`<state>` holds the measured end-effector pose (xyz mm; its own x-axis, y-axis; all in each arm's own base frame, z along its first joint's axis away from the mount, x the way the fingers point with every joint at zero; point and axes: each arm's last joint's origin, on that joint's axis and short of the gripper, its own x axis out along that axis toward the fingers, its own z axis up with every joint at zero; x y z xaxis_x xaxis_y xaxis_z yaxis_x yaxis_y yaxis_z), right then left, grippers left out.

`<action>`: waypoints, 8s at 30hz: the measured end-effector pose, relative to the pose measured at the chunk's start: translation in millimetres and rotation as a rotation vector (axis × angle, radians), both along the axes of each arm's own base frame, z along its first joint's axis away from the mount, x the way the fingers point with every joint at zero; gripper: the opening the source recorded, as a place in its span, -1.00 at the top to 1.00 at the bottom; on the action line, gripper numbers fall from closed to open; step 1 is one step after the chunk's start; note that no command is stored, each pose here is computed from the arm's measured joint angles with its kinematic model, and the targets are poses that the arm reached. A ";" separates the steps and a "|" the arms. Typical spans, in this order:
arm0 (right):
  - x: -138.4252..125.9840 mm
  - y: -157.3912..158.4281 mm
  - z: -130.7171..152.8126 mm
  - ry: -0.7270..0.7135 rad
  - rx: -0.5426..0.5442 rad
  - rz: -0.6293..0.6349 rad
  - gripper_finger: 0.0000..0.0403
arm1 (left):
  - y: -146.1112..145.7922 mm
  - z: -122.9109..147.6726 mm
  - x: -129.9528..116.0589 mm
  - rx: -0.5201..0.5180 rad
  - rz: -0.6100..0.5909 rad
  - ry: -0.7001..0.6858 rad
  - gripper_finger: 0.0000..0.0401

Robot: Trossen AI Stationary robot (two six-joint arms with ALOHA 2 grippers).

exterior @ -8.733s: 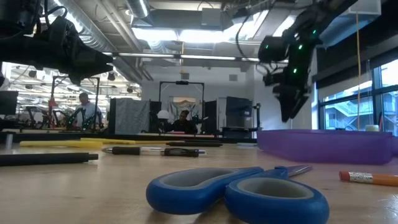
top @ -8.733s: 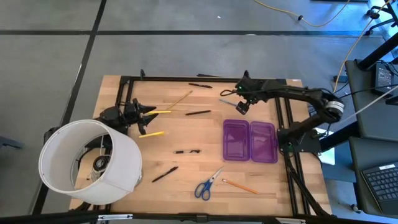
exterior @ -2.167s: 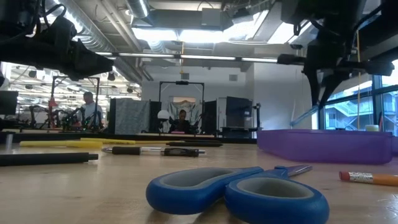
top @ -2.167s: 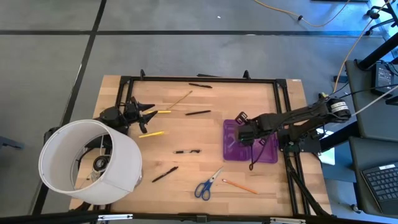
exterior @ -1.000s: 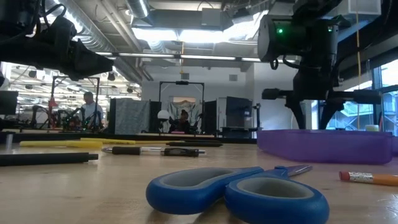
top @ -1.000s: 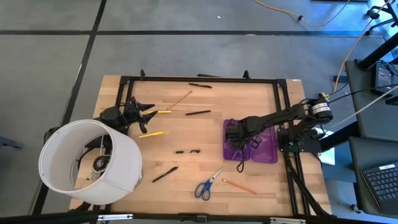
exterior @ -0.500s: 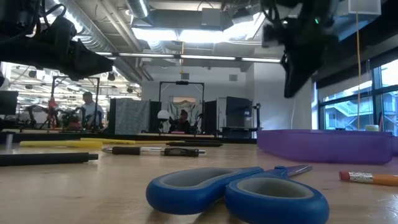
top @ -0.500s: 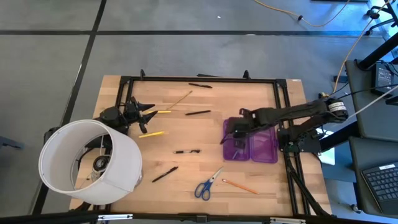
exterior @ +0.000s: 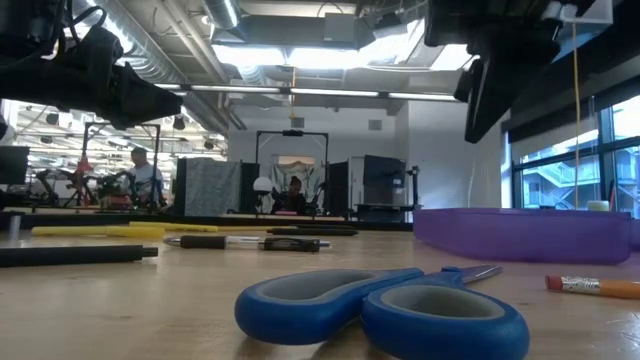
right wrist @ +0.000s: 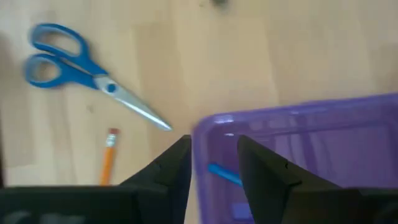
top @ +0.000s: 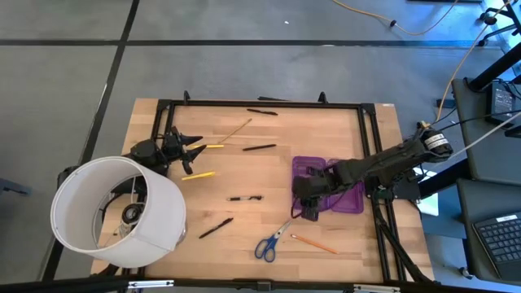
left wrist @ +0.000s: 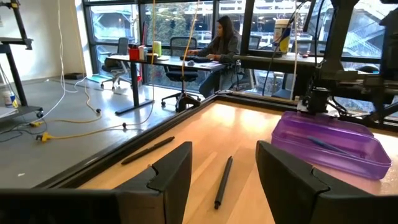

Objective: Pick & place school supplies into a supply box
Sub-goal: Put the bottom pencil into the supply box

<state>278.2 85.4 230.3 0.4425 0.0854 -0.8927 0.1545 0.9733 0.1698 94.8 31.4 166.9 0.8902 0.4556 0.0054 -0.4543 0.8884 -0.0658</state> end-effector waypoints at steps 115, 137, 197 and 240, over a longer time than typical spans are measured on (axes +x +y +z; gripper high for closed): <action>64.1 136.6 -88.0 0.373 -0.138 -0.128 0.96 | 0.9 5.6 -0.7 0.014 0.037 -0.056 0.15; 61.6 135.4 -78.9 0.429 -0.183 -0.125 0.67 | 0.9 5.6 -0.7 0.014 0.037 -0.056 0.15; 63.6 133.3 -97.4 0.345 -0.158 -0.084 0.54 | 0.8 5.2 -0.6 0.013 0.033 -0.052 0.15; 57.7 132.2 -99.8 0.435 -0.106 -0.113 0.88 | 0.8 5.2 -0.6 0.013 0.034 -0.052 0.15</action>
